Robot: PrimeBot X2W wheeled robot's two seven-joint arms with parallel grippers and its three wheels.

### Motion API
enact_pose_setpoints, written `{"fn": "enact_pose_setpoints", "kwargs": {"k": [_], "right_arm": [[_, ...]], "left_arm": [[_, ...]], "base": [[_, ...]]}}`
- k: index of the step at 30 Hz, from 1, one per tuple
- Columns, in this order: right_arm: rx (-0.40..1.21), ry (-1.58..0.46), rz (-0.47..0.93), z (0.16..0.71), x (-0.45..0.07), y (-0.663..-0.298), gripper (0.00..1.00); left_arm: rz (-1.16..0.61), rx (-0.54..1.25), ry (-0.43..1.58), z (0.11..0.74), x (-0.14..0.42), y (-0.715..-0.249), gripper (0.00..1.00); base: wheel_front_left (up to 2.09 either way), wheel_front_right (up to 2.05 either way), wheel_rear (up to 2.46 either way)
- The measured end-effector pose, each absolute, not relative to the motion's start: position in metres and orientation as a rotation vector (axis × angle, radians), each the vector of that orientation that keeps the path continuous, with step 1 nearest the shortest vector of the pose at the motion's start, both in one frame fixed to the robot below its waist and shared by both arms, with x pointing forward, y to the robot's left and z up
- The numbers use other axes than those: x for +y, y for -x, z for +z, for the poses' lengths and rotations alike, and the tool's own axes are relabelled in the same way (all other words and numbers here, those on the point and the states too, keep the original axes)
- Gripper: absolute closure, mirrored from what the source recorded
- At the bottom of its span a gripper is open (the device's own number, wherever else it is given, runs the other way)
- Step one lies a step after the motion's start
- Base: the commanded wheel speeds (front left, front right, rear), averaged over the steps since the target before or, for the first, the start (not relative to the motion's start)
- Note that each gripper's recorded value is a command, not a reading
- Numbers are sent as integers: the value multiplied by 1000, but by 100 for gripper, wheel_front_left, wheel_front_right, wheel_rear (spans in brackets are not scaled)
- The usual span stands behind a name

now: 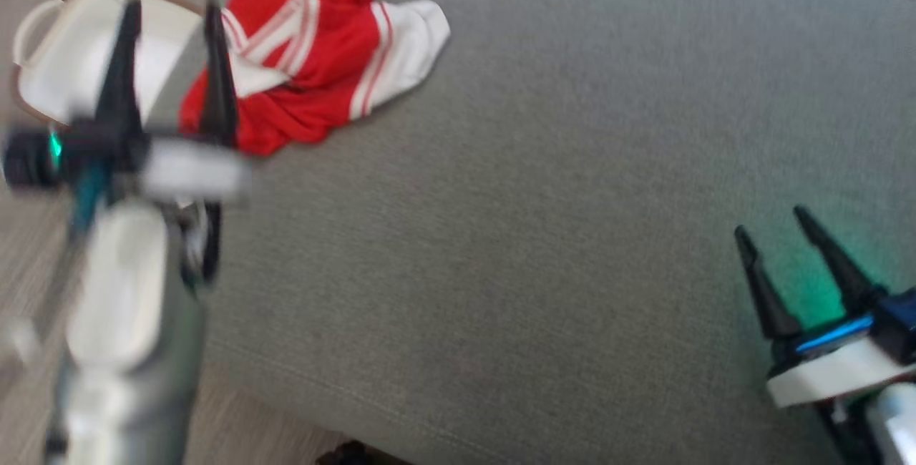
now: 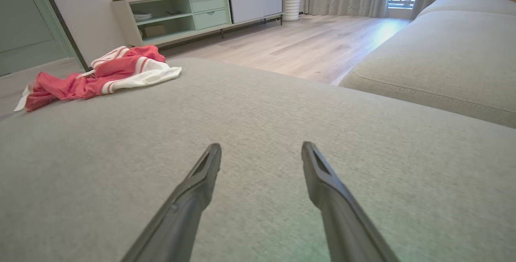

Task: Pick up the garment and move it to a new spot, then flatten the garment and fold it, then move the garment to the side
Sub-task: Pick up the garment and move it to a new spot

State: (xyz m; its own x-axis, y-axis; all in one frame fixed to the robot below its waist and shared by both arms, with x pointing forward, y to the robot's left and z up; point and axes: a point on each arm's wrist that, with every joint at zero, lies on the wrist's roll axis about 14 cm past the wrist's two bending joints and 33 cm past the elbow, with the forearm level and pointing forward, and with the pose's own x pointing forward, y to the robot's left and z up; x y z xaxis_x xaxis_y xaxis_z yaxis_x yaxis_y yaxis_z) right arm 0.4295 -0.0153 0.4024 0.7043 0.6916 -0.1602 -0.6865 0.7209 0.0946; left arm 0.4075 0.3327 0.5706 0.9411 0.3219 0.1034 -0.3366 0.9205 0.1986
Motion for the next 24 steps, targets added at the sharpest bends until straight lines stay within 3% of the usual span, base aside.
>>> {"fn": "enact_pose_setpoints", "kwargs": {"k": [3, 8, 17, 23, 24], "right_arm": [[185, -19, 753, 396, -26, -443, 0], [177, -4, 720, 389, -46, -461, 0], [217, 24, 657, 376, -78, -465, 0], [222, 22, 631, 373, -87, -467, 0], [221, 22, 629, 373, -88, -468, 0]], "left_arm": [[297, 41, -196, 564, 337, -457, 0], [233, 394, -75, 500, 333, -504, 0], [220, 887, 61, 386, 329, -482, 0], [222, 960, 79, 356, 327, -475, 0], [224, 954, 77, 355, 328, -476, 52]], "base": [[0, 0, 0], [0, 0, 0], [0, 0, 0], [0, 0, 0], [0, 0, 0]]}}
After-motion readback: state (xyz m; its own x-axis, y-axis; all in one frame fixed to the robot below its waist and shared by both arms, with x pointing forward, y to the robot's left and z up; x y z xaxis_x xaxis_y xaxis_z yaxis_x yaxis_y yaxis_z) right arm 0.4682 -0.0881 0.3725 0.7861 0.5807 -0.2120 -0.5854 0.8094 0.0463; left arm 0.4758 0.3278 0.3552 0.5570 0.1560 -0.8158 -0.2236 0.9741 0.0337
